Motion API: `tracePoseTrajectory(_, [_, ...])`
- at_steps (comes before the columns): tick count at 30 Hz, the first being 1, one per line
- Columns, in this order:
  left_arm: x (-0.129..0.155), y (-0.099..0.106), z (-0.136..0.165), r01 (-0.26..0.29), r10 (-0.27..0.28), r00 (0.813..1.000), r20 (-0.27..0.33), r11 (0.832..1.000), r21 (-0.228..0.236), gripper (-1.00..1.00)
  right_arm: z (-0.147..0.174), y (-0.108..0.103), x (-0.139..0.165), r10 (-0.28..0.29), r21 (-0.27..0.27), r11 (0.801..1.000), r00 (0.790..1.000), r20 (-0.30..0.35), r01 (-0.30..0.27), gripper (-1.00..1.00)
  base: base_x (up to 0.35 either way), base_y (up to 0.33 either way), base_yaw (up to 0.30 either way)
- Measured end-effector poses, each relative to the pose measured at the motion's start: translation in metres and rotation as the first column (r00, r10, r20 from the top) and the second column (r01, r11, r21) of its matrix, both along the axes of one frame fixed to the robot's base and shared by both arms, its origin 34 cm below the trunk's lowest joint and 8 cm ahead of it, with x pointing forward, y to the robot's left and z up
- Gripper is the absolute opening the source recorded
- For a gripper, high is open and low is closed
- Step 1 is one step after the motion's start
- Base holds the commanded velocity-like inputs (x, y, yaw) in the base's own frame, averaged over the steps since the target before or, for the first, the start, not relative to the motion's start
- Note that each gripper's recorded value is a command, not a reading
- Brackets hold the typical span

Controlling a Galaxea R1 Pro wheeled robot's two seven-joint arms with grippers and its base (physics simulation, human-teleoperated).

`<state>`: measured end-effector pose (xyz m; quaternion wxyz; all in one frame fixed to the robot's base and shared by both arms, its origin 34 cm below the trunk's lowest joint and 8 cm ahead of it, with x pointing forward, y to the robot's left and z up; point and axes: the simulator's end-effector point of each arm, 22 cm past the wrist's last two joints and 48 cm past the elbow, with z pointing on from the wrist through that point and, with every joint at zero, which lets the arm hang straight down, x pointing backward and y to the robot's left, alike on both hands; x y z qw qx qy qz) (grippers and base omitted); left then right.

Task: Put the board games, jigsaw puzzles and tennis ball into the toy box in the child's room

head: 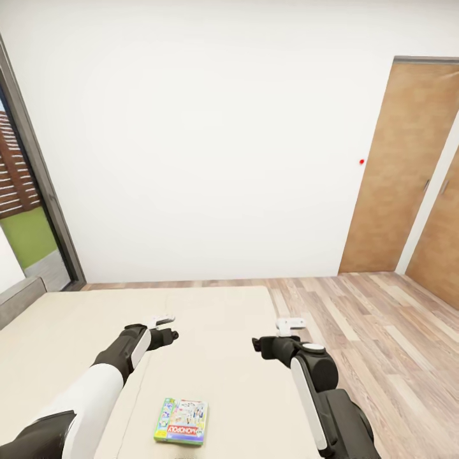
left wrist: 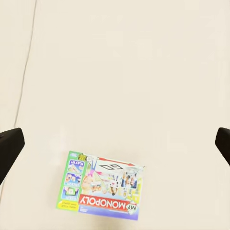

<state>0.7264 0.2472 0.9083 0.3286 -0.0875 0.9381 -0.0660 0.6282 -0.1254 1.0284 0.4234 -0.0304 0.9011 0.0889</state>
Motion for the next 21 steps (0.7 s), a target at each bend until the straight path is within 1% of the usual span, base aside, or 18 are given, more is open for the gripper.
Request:
tracePoseTrajectory(6, [-0.001,0.000,-0.006,0.000,0.000,1.000,-0.010,1.000,-0.001,1.00,-0.011,-0.003,-0.004,0.000,-0.006,1.000,0.998,-0.057,0.000,1.00,0.000,0.000,0.000])
tracePoseTrajectory(21, [-0.004,-0.001,-0.021,0.000,0.000,0.999,-0.035,1.000,-0.001,1.00,-0.025,-0.004,-0.005,0.000,-0.008,1.000,0.995,-0.096,0.000,1.00,0.000,0.000,0.000])
